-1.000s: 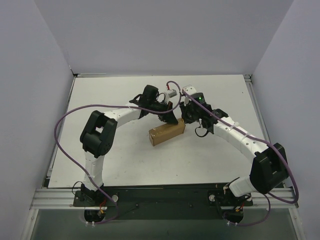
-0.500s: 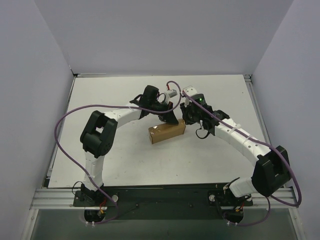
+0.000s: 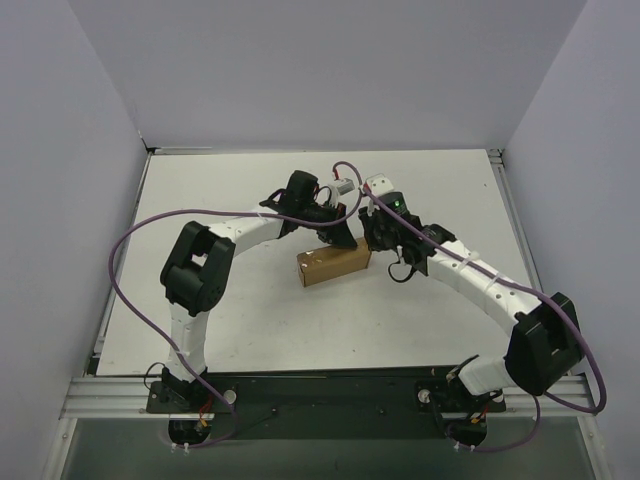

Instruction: Unpack the express box

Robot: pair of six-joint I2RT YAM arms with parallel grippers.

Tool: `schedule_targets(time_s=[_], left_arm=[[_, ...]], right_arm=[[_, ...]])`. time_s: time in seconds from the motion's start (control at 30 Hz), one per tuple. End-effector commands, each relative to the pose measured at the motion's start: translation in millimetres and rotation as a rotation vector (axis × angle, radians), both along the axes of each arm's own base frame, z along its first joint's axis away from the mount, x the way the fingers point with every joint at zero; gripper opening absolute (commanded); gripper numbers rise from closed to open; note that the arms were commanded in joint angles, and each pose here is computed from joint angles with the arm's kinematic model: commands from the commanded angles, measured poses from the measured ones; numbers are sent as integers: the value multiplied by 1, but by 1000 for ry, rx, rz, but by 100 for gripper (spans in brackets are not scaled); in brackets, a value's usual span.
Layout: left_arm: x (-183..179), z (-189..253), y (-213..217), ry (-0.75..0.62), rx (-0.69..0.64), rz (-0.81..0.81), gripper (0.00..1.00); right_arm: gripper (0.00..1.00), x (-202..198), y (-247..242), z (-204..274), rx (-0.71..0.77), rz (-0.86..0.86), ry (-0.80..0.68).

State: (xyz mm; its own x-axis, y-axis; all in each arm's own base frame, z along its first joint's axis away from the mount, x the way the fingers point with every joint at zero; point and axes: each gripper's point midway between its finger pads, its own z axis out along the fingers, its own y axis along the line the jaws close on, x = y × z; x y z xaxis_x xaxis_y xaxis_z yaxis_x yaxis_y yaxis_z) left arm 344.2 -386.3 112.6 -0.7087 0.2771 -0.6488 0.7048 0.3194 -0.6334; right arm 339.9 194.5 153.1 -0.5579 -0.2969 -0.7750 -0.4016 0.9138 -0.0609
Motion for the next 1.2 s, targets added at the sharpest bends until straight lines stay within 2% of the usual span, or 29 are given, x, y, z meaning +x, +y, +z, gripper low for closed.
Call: schedule_targets(time_s=[0.0,0.33,0.63,0.93,1.17], left_arm=[[17,-44,15,-11,129,111,0],[23,-44,17,-20,135,118,0],[24,-47,18,-23,143,118,0],[23,-48,15,-27,157,135,0],[24,-52,21,-21,190,165,0]], right_arm=[[0,-33,13,-23,33,42,107],[0,-29,-3,-19,53,25,107],[0,-40,0,-15,60,38,147],[0,-22,1,-19,88,-118,135],[0,-27,9,-22,79,-104,160]])
